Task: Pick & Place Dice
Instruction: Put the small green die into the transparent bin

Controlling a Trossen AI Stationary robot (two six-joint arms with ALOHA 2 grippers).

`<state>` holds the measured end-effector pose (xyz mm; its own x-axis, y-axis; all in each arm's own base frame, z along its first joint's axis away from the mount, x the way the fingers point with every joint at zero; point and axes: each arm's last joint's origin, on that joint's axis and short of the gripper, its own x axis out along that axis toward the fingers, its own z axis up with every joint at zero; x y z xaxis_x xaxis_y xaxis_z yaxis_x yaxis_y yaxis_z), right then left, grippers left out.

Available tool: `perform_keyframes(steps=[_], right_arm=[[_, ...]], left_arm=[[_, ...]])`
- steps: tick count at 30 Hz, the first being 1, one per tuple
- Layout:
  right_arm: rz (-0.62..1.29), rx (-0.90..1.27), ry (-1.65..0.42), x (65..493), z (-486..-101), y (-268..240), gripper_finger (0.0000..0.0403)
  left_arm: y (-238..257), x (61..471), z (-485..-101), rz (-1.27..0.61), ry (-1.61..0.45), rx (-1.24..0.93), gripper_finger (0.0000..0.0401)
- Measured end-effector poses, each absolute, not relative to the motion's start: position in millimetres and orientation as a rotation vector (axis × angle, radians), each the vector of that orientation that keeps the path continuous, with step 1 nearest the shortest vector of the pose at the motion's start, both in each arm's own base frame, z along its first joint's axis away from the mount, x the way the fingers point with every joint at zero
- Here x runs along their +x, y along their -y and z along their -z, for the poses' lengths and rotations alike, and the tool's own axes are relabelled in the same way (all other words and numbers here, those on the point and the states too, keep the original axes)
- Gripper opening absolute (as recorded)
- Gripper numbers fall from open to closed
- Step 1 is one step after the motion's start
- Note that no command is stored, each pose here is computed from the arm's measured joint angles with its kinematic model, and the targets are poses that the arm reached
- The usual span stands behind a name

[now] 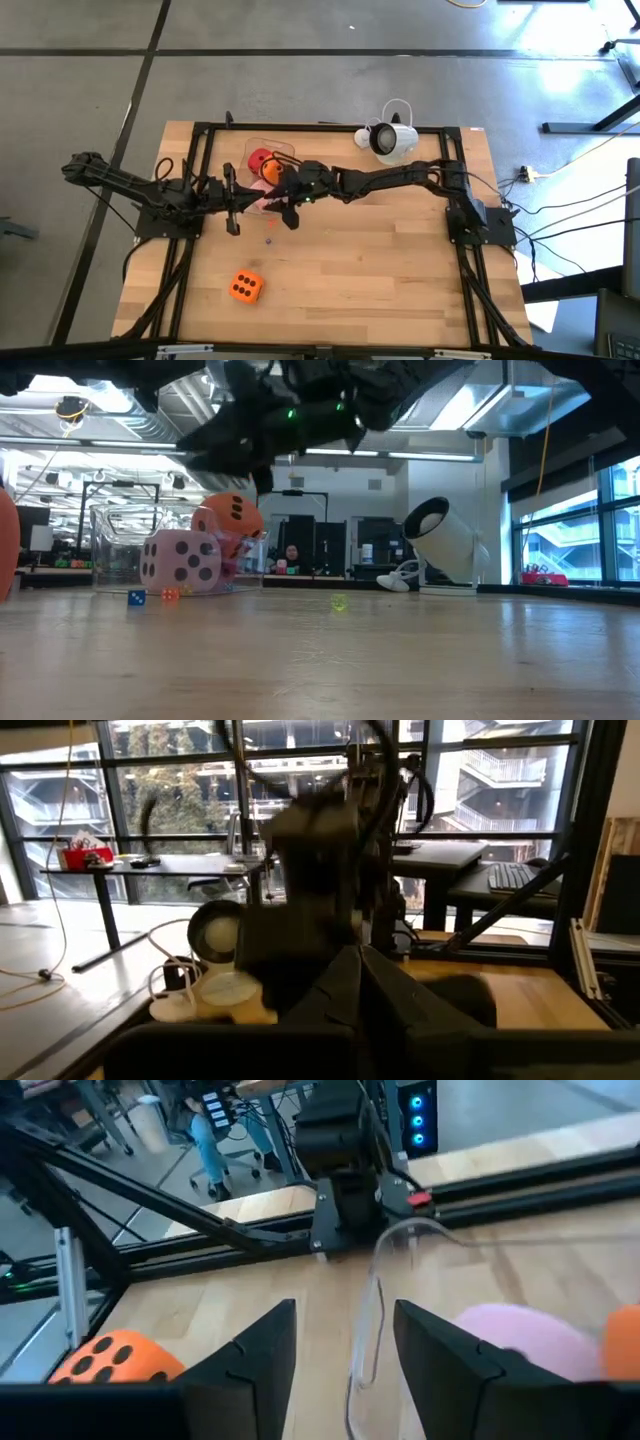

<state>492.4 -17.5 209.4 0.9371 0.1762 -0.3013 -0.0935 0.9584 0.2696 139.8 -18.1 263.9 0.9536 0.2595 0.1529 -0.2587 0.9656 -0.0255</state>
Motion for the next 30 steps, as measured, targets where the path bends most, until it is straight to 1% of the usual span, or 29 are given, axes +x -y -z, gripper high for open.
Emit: perform_keyframes(steps=[3, 6, 15, 25, 30], right_arm=[[-0.148, 0.214, -0.334, 485.4, -226.3, 17.1, 0.0169], [-0.147, 0.193, -0.404, 477.1, -233.2, 16.7, 0.0169], [-0.181, 0.149, -0.629, 459.2, -229.6, 0.6, 0.0171], [-0.187, 0.112, -0.767, 441.4, -236.5, -9.8, 0.0171], [-0.242, 0.088, -0.844, 435.2, -229.5, -12.9, 0.0171]], left_arm=[[18.2, 139.7, -264.3, -0.257, 0.162, -0.028, 0.0004], [18.3, 139.7, -264.2, -0.254, 0.163, -0.039, 0.0004], [18.3, 139.7, -264.3, -0.254, 0.164, -0.040, 0.0004], [18.2, 139.7, -264.2, -0.256, 0.162, -0.034, 0.0004], [18.3, 140.0, -262.9, -0.255, 0.150, -0.032, 0.0004]])
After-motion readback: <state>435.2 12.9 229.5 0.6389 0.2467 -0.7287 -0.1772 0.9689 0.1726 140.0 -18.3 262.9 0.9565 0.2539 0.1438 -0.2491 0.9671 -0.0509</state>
